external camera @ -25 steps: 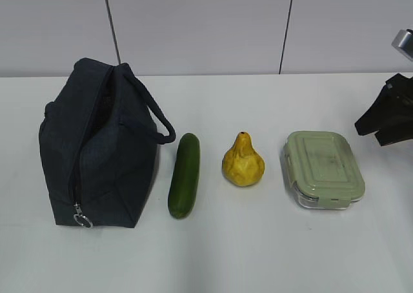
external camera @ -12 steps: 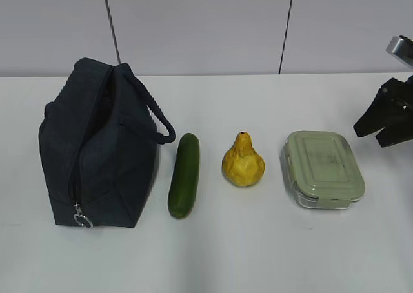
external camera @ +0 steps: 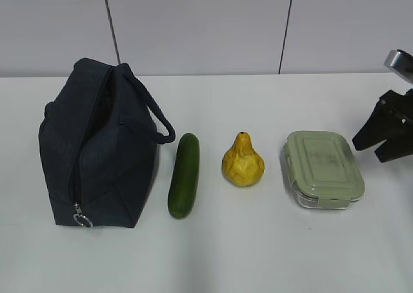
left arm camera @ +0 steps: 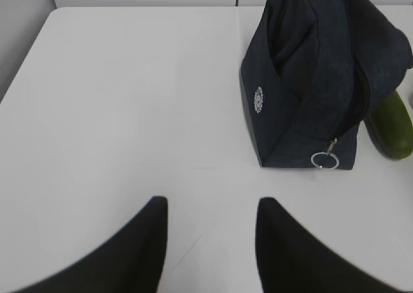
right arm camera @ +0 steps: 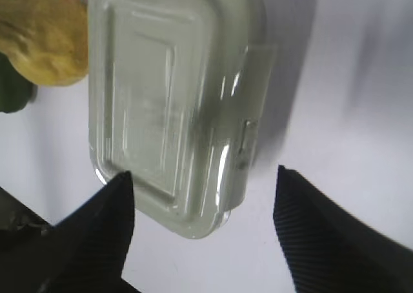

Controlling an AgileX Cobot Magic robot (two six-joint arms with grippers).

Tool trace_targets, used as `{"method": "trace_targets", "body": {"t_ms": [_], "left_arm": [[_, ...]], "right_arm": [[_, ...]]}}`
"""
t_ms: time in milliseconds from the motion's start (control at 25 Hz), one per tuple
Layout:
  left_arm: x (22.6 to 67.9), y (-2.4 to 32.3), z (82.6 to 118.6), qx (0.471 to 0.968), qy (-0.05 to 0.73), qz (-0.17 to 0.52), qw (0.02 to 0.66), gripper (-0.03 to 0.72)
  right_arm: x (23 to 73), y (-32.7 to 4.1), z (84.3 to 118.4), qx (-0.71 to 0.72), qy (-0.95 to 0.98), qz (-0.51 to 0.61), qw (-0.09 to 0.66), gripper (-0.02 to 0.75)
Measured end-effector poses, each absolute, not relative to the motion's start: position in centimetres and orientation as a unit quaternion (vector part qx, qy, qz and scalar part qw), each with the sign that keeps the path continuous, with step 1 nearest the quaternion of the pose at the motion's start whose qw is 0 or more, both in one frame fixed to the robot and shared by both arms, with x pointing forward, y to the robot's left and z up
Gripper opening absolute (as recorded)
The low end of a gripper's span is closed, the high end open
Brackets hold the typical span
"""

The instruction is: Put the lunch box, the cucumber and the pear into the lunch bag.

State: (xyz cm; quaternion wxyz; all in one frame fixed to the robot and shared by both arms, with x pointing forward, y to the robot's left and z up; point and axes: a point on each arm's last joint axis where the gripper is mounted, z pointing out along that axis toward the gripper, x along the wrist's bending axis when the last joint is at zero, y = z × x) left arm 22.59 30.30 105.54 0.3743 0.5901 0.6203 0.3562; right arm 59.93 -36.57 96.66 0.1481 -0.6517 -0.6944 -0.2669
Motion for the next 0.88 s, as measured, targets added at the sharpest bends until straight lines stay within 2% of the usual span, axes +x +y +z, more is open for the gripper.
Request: {"method": "trace_targets", "body": {"t_ms": [240,360,560,880], "left_arm": [[22.6,30.3,105.5,0.59,0.62,0.356,0.374,0.276],[22.6,30.3,105.5,0.59,0.62,0.356,0.374,0.276],[22.6,30.3,105.5,0.59,0.62,0.356,0.374,0.276],[22.6,30.3,105.5,0.59,0.62,0.356,0.374,0.276]], "right_arm": [[58.0,-35.6,94.2,-0.642,-0.691,-0.272,0.189,0.531],[57.9,-35.5,94.1,-0.643,-0.691,-0.276,0.184,0.543],[58.3,-35.6,94.1,-0.644,-0.69,-0.285,0.165,0.612],[59.1,-35.7,94.3,-0.646,-0.682,-0.316,0.13,0.617]]}}
